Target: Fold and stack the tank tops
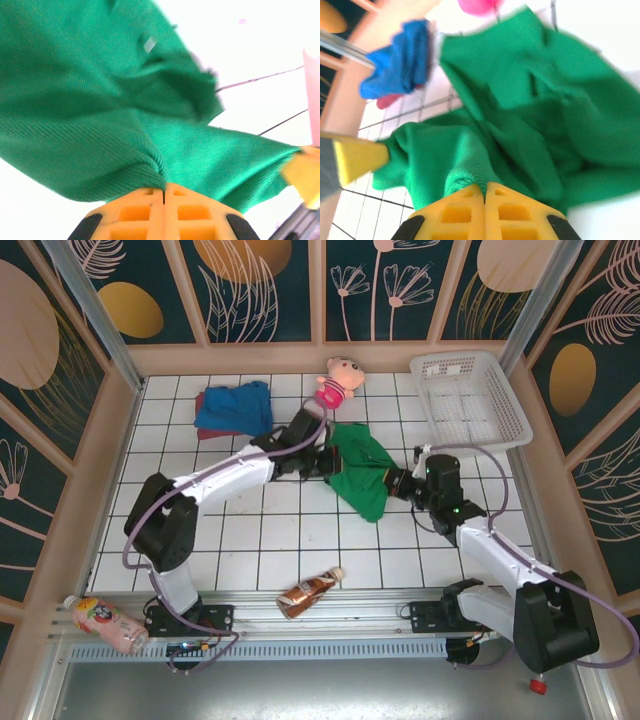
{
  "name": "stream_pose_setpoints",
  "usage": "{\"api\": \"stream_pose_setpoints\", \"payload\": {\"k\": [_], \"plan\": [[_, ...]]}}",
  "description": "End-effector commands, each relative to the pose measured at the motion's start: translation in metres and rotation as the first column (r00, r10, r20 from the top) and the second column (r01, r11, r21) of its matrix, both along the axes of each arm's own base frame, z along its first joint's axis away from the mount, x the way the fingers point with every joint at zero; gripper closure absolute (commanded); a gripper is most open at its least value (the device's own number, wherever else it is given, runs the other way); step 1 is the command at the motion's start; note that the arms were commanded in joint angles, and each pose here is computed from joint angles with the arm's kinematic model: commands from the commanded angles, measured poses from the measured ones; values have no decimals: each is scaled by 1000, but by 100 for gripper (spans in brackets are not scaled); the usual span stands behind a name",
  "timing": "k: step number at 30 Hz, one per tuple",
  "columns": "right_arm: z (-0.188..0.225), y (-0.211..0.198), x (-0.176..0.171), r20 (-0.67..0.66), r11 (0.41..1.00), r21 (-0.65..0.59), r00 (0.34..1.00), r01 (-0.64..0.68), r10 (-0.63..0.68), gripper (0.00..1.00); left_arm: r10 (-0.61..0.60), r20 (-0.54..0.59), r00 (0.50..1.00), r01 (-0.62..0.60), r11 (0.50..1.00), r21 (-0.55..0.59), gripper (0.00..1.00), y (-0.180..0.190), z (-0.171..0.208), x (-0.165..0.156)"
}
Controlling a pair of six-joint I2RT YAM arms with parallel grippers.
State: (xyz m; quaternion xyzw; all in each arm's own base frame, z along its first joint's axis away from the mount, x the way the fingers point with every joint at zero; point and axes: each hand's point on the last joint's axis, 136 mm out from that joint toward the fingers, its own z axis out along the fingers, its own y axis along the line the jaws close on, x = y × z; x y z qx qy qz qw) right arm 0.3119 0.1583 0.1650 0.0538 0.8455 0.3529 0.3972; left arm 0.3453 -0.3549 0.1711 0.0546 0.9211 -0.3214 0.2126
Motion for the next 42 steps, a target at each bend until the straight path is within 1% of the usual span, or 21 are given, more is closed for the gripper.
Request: {"api": "stream_pose_setpoints", "payload": {"k": [1,2,4,6,10,11,15,18,20,21,23,25,27,29,30,32,35,36,38,40,42], "plan": [[104,-1,24,368,998,-67,929,-16,40,100,16,178,984,-27,998,61,100,24,84,11],[126,-2,28,432,996,-91,900,-12,50,100,32,232,972,-45,998,50,100,30,114,15],[168,-6,33,545,993,-119,836,8,59,100,63,325,944,-81,996,42,100,42,160,25],[213,-11,35,647,991,-129,760,25,65,100,96,428,899,-121,992,32,100,56,208,33],[285,-16,32,785,987,-150,613,50,88,100,143,581,801,-173,985,-3,100,78,282,37],[307,-15,27,820,987,-157,562,45,105,100,146,613,776,-174,985,-15,100,82,298,35],[359,-9,10,887,981,-190,434,33,157,100,188,704,685,-215,975,-51,100,104,346,26],[385,-6,-3,910,977,-211,369,23,188,100,230,739,633,-239,966,-96,100,119,374,15],[391,-4,-9,913,974,-225,350,7,208,100,253,736,628,-242,962,-124,100,122,380,11],[390,-2,-9,910,972,-236,352,2,220,100,255,726,638,-234,963,-133,100,121,378,10],[378,-1,-4,895,969,-248,382,-6,232,100,256,691,676,-236,964,-127,100,116,359,13],[356,2,8,864,963,-267,437,-23,250,100,254,621,742,-242,964,-105,100,110,323,21],[316,6,26,814,956,-289,513,-51,273,100,276,500,821,-264,960,-96,100,106,268,32],[268,12,46,746,948,-300,593,-109,304,100,281,379,882,-260,960,-108,100,99,213,35],[243,16,55,705,943,-300,633,-143,320,100,280,334,900,-255,960,-117,100,95,188,35],[191,23,71,623,937,-287,704,-200,341,100,284,250,926,-272,959,-84,100,94,135,37],[114,25,88,487,935,-270,805,-232,340,100,272,159,949,-266,962,-57,100,93,69,44],[94,25,91,449,933,-266,826,-240,341,100,267,141,953,-262,964,-49,100,91,52,48],[60,19,98,363,938,-273,881,-212,304,100,241,104,965,-241,970,-18,100,85,23,57],[32,10,102,293,941,-282,917,-187,270,100,213,72,974,-215,977,10,100,74,-2,67],[7,1,107,206,943,-288,951,-168,232,100,198,59,979,-199,980,24,100,65,-19,78]]}}
